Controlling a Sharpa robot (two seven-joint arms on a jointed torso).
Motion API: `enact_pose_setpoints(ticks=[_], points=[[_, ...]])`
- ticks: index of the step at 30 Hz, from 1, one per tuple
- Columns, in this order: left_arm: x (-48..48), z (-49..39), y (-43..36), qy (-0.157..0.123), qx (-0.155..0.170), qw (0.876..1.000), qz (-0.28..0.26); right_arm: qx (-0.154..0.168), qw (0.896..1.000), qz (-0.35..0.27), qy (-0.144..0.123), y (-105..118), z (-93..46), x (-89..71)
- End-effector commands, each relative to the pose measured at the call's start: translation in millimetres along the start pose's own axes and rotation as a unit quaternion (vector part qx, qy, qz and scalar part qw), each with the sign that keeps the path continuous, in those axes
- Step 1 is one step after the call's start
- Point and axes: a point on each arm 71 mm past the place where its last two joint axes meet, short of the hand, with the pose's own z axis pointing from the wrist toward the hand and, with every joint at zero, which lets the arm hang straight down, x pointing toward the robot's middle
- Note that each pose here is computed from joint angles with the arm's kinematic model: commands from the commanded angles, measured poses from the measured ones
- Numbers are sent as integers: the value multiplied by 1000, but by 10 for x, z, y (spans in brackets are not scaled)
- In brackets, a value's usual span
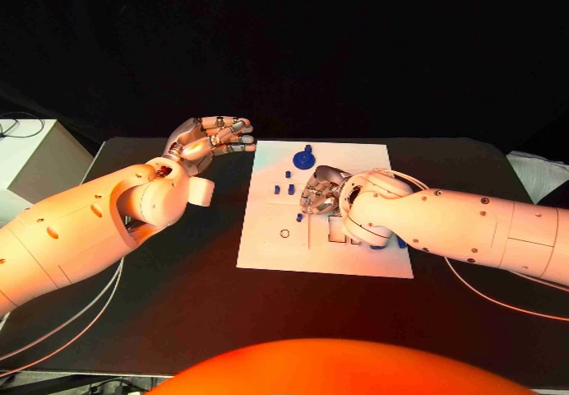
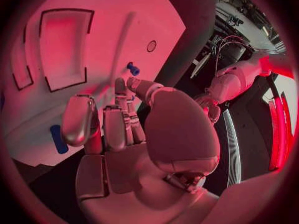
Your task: Assemble the parts on the task board
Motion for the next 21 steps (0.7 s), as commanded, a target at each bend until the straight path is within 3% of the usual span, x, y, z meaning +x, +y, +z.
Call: enact_pose_setpoints(ticks=[1,7,14,21], points=[[20,0,-3,8,3,1000,-5,-6,1000,-3,-13,2,0,-19],[24,3,-2,9,3,1000,-5,-20,999,5,-31,-12,-22,-55],[18,0,-4,8,4,1000,-5,-99,993,40,-45,-17,-155,-153],[15,-5,-9,7,6,1000,-4,-166,984,33,-63,-46,-356,-374]])
